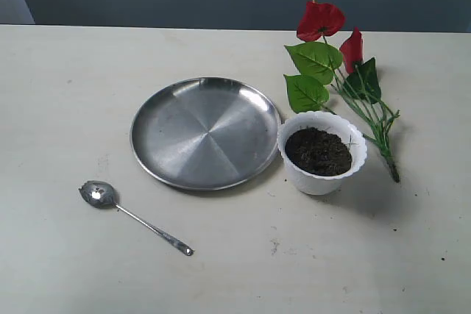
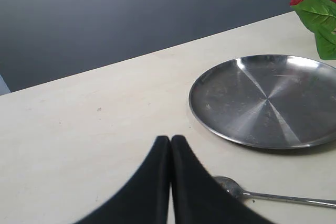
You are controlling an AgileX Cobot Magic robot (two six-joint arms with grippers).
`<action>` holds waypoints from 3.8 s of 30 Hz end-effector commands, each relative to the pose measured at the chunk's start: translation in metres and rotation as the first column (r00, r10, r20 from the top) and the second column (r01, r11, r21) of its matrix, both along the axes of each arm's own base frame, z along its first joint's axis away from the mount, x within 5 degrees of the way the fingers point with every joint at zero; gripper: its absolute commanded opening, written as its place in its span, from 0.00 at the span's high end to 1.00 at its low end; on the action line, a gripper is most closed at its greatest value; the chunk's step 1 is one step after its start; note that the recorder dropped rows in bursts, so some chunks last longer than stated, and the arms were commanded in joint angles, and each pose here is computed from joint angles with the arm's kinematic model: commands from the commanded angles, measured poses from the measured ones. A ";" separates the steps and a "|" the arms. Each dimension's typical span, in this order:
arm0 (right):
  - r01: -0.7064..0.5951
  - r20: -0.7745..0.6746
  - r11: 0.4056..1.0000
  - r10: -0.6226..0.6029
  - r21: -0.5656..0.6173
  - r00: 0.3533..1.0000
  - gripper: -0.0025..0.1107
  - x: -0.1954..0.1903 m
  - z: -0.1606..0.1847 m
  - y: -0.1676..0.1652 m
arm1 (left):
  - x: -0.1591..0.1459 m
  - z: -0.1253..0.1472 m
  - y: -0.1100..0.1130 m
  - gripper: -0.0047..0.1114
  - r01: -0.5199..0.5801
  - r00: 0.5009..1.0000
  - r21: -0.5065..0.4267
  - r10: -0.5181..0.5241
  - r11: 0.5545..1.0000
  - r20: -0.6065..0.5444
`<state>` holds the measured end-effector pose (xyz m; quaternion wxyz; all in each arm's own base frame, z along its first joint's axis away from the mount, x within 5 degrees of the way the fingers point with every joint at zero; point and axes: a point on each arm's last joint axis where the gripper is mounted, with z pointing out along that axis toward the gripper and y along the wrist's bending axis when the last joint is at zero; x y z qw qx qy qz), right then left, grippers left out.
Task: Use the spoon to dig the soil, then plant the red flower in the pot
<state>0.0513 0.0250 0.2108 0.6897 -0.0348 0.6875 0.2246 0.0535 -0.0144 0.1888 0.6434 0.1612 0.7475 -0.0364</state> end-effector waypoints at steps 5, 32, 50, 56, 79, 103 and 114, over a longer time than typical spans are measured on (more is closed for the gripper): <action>-0.015 -0.093 0.907 0.059 0.420 0.994 0.92 -0.001 0.005 0.000 | 0.000 0.003 0.000 0.96 0.004 1.000 -0.007 -0.004 1.000 0.016; -0.244 0.133 0.957 0.224 0.155 0.965 0.92 -0.015 0.075 0.016 | 0.000 0.003 0.000 0.96 0.004 1.000 -0.007 -0.004 1.000 0.016; -0.087 -0.401 0.860 -0.143 -0.503 0.905 0.92 0.239 0.162 0.050 | 0.000 0.003 0.000 0.96 0.004 1.000 -0.007 -0.004 1.000 0.016; -0.103 -0.608 0.808 -0.345 -0.580 0.715 0.92 0.286 0.150 0.069 | 0.000 0.003 0.000 0.96 0.004 1.000 -0.007 -0.004 1.000 0.016; -0.951 -0.941 -0.014 0.149 -0.309 0.304 0.53 0.104 -0.020 0.391 | 0.000 0.003 0.000 0.96 0.004 1.000 -0.007 -0.004 1.000 0.016; -0.913 -0.909 -0.050 0.132 -0.405 0.396 0.66 0.123 -0.089 0.413 | 0.000 0.003 0.000 0.96 0.004 1.000 -0.007 -0.004 1.000 0.016; -0.918 -0.918 -0.063 0.102 -0.391 0.384 0.67 0.123 -0.106 0.413 | 0.000 0.003 0.000 0.96 0.004 1.000 -0.007 -0.004 1.000 0.016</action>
